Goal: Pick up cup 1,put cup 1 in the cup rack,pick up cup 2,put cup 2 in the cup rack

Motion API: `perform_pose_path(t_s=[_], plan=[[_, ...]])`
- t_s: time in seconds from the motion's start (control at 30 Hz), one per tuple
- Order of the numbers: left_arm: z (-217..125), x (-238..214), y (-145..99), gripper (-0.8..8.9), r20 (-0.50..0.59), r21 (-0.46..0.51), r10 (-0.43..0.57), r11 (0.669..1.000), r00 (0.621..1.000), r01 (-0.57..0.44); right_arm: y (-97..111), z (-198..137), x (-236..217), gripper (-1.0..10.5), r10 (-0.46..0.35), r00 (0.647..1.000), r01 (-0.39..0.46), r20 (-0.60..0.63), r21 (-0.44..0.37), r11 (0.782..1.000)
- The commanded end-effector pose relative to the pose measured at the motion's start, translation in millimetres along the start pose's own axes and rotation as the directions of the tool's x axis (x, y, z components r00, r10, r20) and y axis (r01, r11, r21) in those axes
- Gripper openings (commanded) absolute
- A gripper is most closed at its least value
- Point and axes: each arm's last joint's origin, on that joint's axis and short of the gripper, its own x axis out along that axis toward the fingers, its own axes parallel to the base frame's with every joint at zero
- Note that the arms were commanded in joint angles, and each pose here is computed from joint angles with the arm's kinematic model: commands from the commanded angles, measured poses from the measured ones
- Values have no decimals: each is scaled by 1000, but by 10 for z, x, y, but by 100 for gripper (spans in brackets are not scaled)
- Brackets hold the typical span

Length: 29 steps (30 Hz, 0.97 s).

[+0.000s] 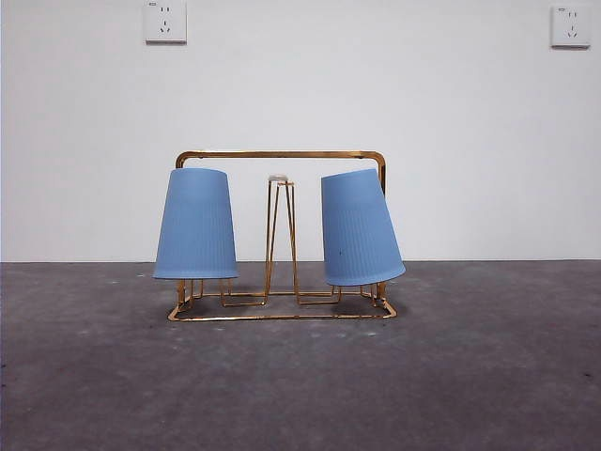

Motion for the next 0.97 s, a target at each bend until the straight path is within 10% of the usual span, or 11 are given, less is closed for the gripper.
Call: perform_pose_path(t_s=[0.03, 0.97], plan=[[-24, 9, -2, -3, 2, -26, -6, 1000, 1000, 6, 1, -26, 12, 2, -2, 1000, 2, -28, 4, 1000], [-32, 19, 0, -3, -12, -27, -5, 1000, 1000, 5, -1, -24, 11, 2, -9, 1000, 9, -26, -9, 1000]])
